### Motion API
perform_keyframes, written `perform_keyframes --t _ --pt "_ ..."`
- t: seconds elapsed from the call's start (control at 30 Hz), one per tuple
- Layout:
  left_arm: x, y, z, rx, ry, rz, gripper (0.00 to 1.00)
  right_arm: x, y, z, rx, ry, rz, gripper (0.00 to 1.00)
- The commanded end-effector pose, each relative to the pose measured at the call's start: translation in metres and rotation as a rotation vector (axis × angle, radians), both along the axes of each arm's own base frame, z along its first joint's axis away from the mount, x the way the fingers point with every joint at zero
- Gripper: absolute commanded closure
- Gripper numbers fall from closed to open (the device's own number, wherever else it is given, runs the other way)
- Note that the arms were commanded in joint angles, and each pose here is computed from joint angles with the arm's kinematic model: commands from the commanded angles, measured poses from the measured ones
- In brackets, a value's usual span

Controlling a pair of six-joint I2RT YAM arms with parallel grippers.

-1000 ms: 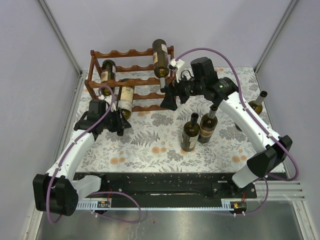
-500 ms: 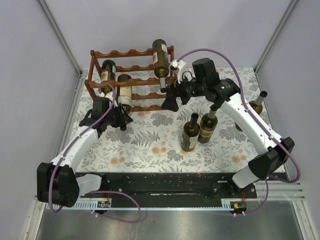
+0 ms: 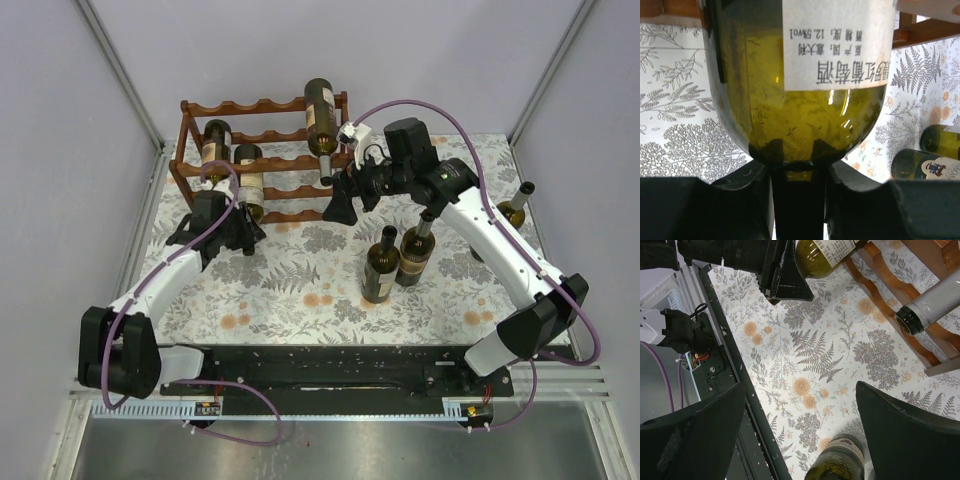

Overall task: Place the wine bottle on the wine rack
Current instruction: Place the wine bottle in the wine rack.

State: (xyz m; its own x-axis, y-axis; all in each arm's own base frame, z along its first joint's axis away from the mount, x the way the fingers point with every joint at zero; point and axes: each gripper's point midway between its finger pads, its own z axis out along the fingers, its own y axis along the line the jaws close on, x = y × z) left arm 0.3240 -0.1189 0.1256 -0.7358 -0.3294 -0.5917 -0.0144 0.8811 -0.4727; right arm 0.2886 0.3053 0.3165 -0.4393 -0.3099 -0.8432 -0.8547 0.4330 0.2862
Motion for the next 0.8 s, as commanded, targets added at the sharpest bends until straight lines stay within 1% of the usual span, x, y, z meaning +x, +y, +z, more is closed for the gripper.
perform_keyframes --t 0.0,0.47,0.6,0.77 --pt "0.052 0.000 0.063 0.013 -0.267 0.014 1.00 -0.005 -0.003 0.022 0.048 -0.063 0.014 0.01" --pt "0.074 0.006 0.065 0.076 -0.304 0.031 1.00 -0.009 -0.005 0.019 0.046 -0.065 0.019 0.00" --pt "0.079 0.008 0.066 0.095 -0.332 0.033 0.93 -0.009 -0.005 0.018 0.045 -0.066 0.020 0.01" --pt "0.083 0.009 0.064 0.113 -0.354 0.033 0.90 -0.010 -0.006 0.017 0.044 -0.063 0.021 0.00"
